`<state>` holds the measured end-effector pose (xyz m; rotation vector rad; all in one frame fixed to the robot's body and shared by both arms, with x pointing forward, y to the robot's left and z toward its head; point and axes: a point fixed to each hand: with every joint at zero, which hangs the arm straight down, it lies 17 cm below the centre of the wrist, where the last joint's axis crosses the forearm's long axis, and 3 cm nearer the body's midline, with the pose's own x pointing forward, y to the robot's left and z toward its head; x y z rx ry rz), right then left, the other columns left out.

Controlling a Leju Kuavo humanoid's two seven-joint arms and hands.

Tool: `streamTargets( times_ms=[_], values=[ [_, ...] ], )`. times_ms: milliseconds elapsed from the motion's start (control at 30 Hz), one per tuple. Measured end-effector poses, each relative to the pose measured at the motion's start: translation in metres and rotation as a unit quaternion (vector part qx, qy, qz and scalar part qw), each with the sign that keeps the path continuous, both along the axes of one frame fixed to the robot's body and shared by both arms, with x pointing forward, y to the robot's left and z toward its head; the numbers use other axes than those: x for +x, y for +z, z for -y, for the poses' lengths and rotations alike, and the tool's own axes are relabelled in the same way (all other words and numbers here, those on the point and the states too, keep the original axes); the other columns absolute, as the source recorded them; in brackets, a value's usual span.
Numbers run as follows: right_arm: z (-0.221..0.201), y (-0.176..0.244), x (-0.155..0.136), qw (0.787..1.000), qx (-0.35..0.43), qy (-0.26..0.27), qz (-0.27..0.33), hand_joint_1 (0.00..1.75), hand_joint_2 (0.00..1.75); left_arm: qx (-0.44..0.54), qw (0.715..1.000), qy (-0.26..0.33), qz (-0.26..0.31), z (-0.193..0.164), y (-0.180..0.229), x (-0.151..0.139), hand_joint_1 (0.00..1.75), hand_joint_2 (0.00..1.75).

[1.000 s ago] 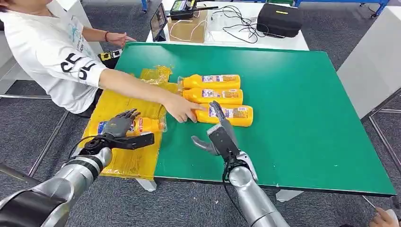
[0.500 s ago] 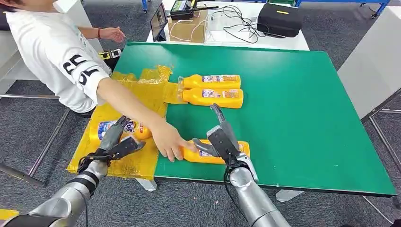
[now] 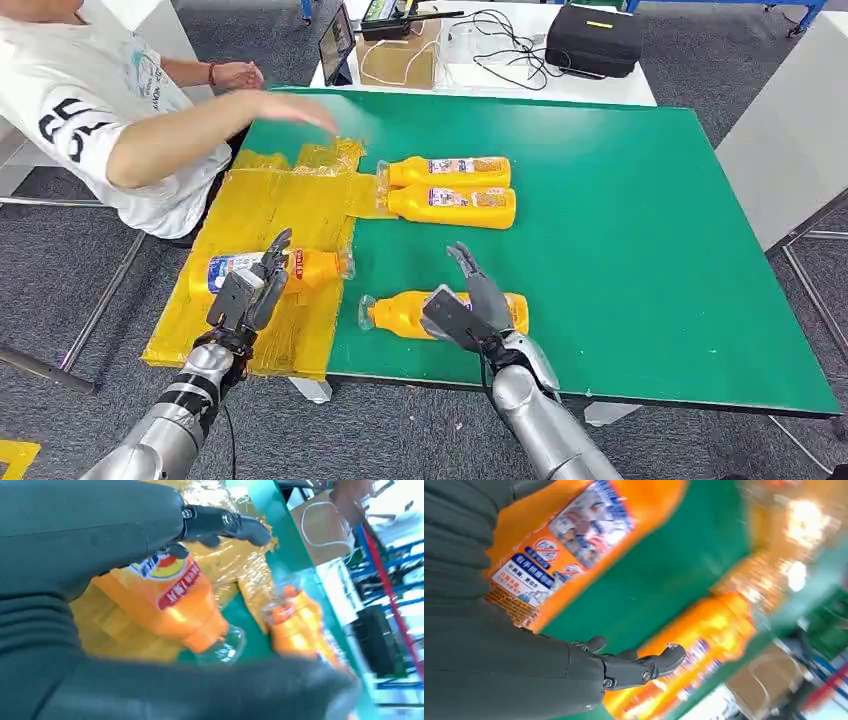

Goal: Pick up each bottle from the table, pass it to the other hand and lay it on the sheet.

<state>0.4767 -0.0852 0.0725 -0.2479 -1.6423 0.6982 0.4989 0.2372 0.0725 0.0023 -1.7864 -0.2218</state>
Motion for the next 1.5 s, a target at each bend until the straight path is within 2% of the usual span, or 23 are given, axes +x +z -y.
streamTargets(
  times_ms=[200, 233, 433, 667, 767, 800, 833, 867, 1100, 1500],
  values=[
    [0.006, -0.019, -0.009, 0.999, -0.039, 0.002, -0.012, 0.00, 1.75, -0.030, 0.999, 0.011, -0.001, 0.005, 0.003, 0.001, 0.00, 0.00],
    [0.007, -0.021, -0.009, 0.999, -0.046, 0.003, -0.013, 0.00, 1.75, -0.033, 0.999, 0.012, -0.002, 0.006, 0.003, 0.001, 0.00, 1.75],
    [0.030, -0.039, -0.009, 0.990, -0.136, -0.004, -0.024, 0.00, 1.75, -0.060, 0.998, -0.002, -0.014, 0.020, 0.004, 0.001, 0.00, 1.75],
    [0.069, -0.052, 0.004, 0.968, -0.247, -0.001, -0.037, 0.00, 1.75, -0.079, 0.996, -0.028, -0.005, 0.040, 0.019, 0.001, 0.00, 1.75],
    [0.084, -0.056, 0.006, 0.963, -0.267, -0.006, -0.042, 0.00, 1.75, -0.083, 0.996, -0.032, -0.003, 0.043, 0.022, 0.001, 0.00, 1.75],
    [0.089, -0.058, 0.006, 0.961, -0.272, -0.007, -0.044, 0.10, 1.75, -0.084, 0.996, -0.032, -0.002, 0.044, 0.023, 0.001, 0.00, 1.75],
    [0.092, -0.060, 0.006, 0.960, -0.277, -0.008, -0.047, 1.69, 1.75, -0.085, 0.996, -0.032, -0.001, 0.044, 0.023, 0.001, 0.00, 1.75],
    [0.093, -0.061, 0.005, 0.958, -0.283, -0.005, -0.049, 1.75, 1.75, -0.085, 0.996, -0.032, -0.001, 0.044, 0.023, 0.001, 0.00, 1.75],
    [0.095, -0.069, 0.009, 0.955, -0.281, 0.053, -0.079, 1.75, 1.75, -0.092, 0.995, -0.045, 0.007, 0.052, 0.029, 0.000, 0.00, 1.75],
    [0.101, -0.070, 0.015, 0.963, -0.246, 0.055, -0.090, 1.75, 1.75, -0.083, 0.996, -0.042, 0.012, 0.056, 0.036, 0.007, 0.00, 1.75]
  ],
)
